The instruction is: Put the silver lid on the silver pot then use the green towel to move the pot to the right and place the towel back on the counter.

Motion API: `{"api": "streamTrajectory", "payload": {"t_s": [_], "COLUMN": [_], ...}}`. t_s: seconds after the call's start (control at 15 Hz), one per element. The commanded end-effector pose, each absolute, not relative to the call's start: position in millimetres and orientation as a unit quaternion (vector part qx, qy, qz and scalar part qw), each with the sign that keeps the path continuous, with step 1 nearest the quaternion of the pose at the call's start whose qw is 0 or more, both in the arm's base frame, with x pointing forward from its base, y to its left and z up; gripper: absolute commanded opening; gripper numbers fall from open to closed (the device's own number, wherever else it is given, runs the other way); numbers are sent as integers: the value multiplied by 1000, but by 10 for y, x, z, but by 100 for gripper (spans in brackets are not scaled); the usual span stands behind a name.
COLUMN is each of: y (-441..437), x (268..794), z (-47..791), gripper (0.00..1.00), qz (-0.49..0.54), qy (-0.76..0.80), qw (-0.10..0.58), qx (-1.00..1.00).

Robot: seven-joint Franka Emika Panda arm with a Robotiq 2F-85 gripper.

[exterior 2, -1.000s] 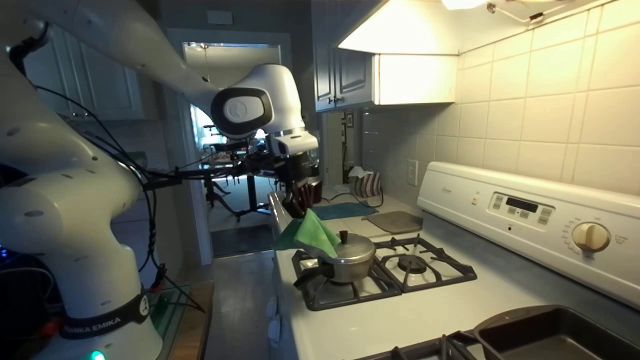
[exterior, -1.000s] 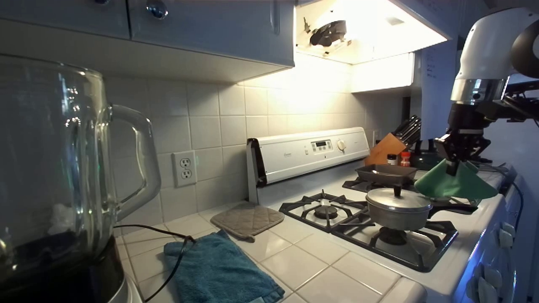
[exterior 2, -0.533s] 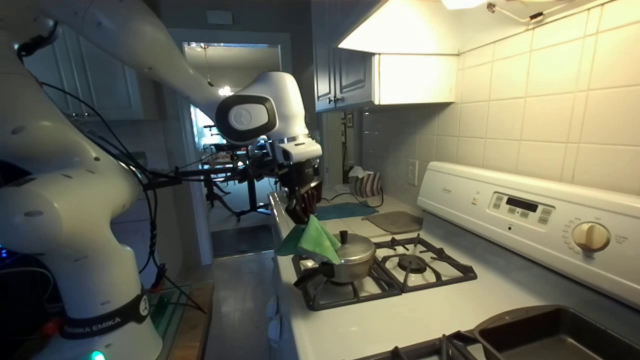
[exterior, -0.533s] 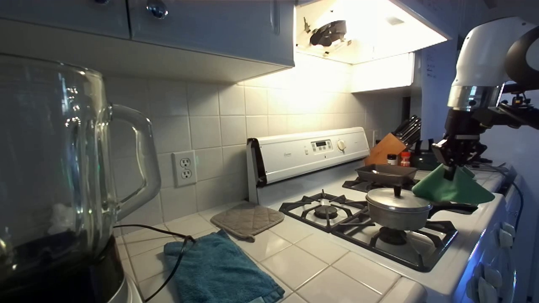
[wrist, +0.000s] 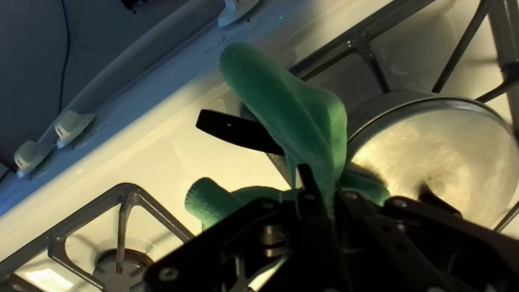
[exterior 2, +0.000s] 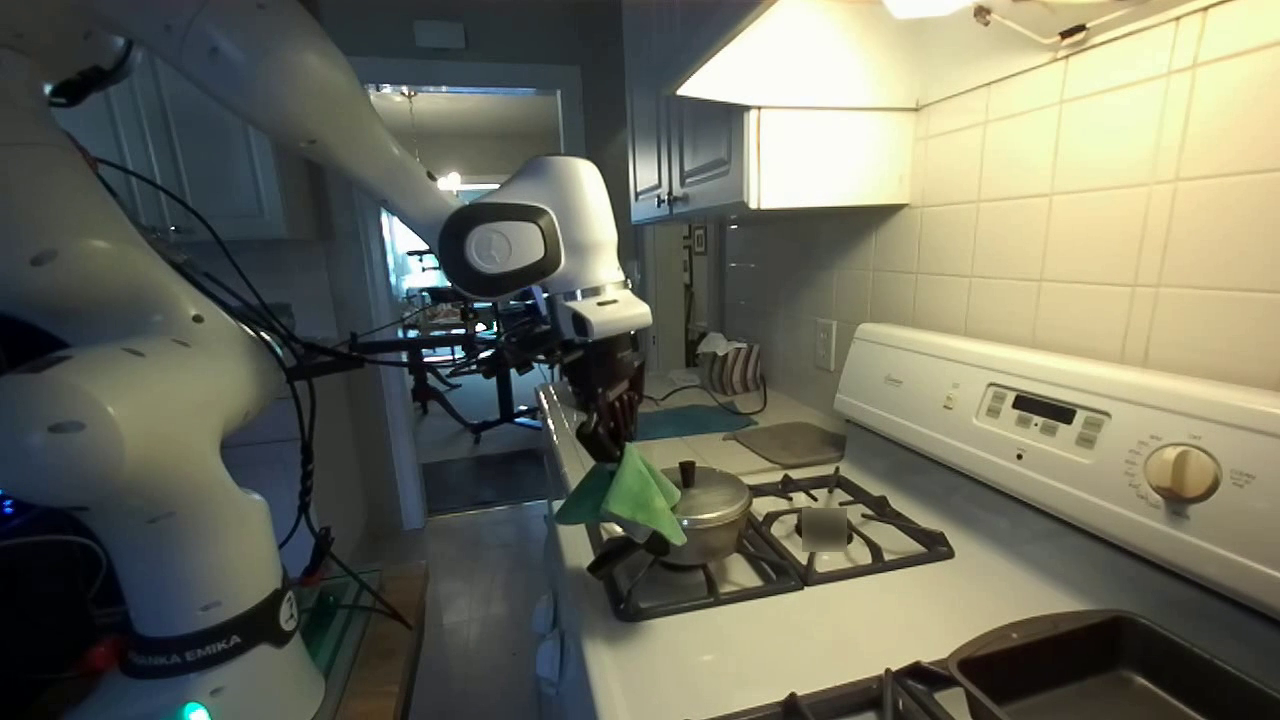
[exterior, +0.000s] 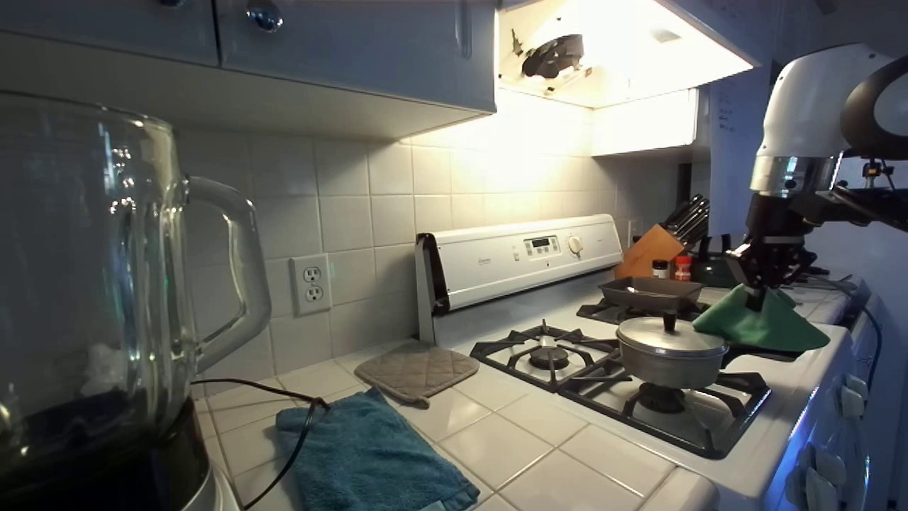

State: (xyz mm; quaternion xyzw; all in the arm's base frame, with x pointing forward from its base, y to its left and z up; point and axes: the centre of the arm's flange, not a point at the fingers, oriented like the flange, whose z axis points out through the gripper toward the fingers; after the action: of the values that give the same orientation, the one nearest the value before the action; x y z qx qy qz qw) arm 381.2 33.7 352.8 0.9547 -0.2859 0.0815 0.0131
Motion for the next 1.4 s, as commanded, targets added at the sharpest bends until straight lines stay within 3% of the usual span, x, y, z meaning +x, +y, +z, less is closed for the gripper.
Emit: {"api": "streamTrajectory", "payload": {"t_s": [0.0, 0.2, 0.27, 0.33, 0.6, 1.07, 1.33], "y": [285, 272, 271, 273, 273, 281, 309], "x": [3851, 3870, 3873, 3875, 3872, 3872, 3878], "z": [3442, 3426, 3425, 3423, 3424, 3446, 3470], "gripper": [1, 1, 9, 27, 48, 96, 100], "qz": [88, 90, 92, 92, 93, 96, 101], "qy": [-282, -280, -280, -279, -278, -272, -233], "qw": [19, 20, 20, 21, 22, 26, 47], "qx": [955, 955, 955, 956, 956, 957, 966]}}
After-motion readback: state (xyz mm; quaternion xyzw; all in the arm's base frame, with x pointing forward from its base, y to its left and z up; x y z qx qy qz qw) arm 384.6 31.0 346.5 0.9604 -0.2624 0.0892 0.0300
